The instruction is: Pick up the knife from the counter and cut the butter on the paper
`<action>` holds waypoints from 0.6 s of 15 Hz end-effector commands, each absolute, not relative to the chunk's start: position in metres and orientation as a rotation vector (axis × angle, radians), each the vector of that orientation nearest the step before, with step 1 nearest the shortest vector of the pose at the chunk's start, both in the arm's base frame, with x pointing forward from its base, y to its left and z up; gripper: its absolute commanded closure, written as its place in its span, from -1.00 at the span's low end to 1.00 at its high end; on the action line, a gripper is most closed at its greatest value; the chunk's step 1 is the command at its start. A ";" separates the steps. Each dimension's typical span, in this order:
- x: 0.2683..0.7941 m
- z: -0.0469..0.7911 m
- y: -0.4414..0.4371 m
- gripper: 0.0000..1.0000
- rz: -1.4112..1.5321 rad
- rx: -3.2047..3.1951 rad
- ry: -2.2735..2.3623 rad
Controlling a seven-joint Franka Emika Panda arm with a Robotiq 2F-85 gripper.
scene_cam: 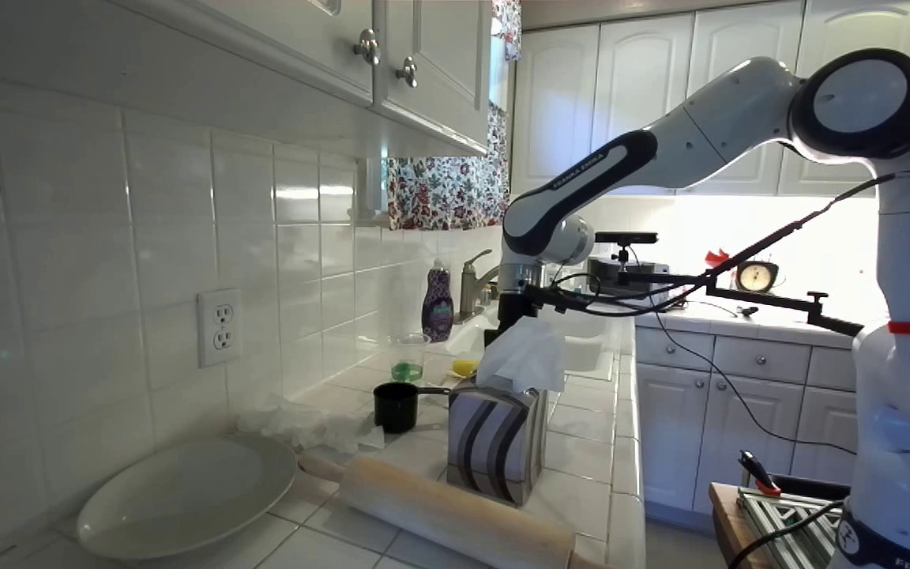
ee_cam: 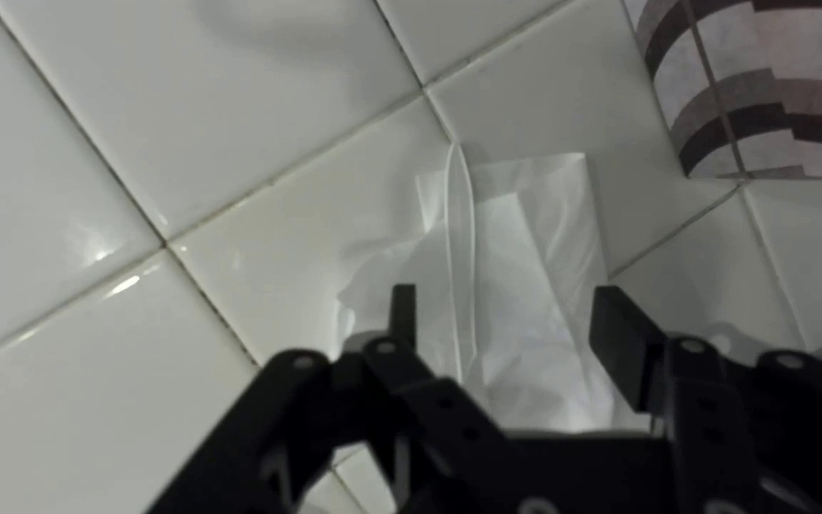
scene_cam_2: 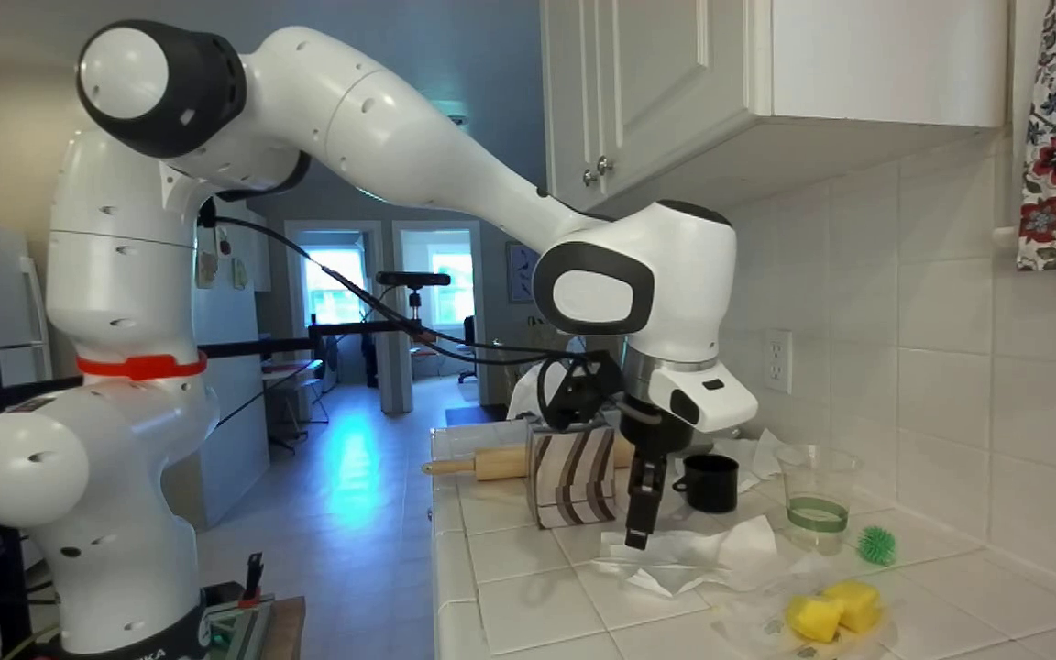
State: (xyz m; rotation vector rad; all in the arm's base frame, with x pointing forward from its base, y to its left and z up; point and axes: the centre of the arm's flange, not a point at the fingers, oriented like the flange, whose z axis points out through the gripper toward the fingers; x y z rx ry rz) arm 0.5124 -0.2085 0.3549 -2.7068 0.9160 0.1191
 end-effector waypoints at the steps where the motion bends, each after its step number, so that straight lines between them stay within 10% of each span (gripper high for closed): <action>1: 0.494 0.370 -0.202 -0.92 0.124 -2.718 0.907; 9: 0.468 0.394 -0.200 -1.00 0.158 -2.938 0.746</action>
